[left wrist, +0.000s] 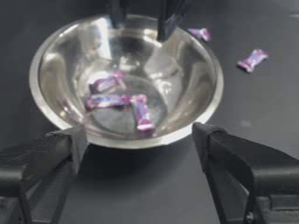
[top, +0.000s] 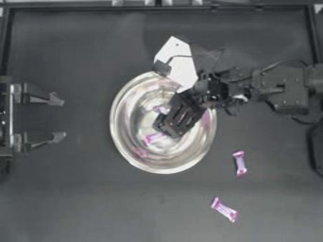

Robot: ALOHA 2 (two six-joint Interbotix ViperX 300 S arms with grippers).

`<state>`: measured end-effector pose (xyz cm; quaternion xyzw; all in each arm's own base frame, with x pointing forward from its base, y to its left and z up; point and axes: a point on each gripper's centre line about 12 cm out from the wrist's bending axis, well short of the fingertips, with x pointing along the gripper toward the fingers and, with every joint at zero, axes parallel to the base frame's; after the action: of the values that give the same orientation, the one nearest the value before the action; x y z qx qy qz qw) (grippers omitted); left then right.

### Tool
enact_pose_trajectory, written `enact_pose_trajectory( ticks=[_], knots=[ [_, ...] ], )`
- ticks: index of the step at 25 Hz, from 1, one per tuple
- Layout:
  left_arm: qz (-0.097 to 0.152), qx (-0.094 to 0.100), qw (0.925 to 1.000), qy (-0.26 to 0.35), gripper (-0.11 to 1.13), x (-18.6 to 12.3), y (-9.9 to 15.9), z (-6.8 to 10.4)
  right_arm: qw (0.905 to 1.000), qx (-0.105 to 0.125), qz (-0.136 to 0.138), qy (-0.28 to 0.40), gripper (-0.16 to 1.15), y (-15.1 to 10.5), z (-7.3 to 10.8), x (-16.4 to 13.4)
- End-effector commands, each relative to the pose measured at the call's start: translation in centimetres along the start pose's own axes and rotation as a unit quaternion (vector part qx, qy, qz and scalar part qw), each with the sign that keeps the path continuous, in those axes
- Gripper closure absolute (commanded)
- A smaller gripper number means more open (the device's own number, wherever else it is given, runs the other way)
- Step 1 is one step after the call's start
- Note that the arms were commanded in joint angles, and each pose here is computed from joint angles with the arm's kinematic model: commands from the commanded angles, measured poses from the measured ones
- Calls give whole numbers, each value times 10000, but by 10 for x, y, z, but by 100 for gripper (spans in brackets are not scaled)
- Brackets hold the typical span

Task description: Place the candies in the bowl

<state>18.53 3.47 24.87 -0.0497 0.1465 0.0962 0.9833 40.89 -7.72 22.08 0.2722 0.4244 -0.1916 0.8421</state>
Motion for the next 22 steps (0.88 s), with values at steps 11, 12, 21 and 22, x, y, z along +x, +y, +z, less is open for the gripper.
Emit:
enact_pose_trajectory(
  ticks=[11,12,21,22],
  knots=[
    [1,-10,10000,-77,1,1,0,9,9989,329,173,275,-1,13,-9,-59],
    [2,-10,10000,-69,1,1,0,9,9986,403,147,309,-1,13,-13,-61],
    [1,13,9999,-108,1,1,0,11,9928,957,-488,529,0,6,-58,-87],
    [0,13,9999,-115,1,1,-1,12,9916,1072,-552,477,0,6,-63,-89]
  ],
)
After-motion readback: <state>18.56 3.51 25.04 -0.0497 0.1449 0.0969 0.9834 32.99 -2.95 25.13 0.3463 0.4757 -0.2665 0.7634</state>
